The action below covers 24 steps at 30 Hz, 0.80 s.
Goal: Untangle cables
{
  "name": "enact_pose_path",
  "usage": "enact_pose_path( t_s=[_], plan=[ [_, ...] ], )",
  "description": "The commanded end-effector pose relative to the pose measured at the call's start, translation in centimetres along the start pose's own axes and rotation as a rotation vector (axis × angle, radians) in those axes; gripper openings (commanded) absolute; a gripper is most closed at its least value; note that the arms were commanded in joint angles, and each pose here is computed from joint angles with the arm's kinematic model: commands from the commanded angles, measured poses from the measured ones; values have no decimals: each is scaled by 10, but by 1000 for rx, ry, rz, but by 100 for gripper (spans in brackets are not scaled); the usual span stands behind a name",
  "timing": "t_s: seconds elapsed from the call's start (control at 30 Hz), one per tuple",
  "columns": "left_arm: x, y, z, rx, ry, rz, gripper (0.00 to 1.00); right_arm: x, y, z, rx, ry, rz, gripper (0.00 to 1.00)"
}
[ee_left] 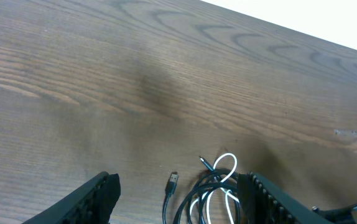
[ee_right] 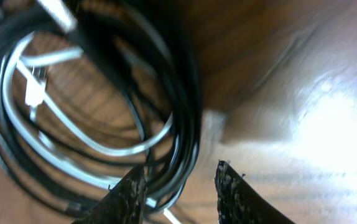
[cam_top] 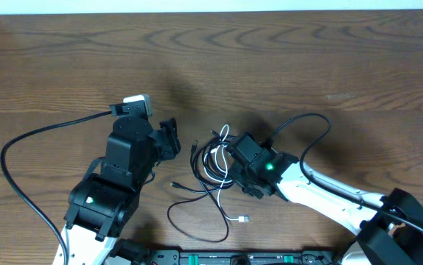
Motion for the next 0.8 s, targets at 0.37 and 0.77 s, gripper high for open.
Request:
enact_pose_path(
  t_s=[0.37,0.77],
  plan=[
    [8,0,6,-5,-25,15,66,22,-8,-36,-48,-175,-10,11],
    [5,1,6,1,-6,12,76,45,70,47,42,-286,843,1]
  ],
)
Point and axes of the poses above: each gripper's point midway between its finger pads, its own z axis back along the fingers, its own y axis along the line the jaws close on, x = y × z, the point moved 5 cm from there along z, back along the fingers, and after that the axes turned 12 degrees about -z, right-handed, at the moved point
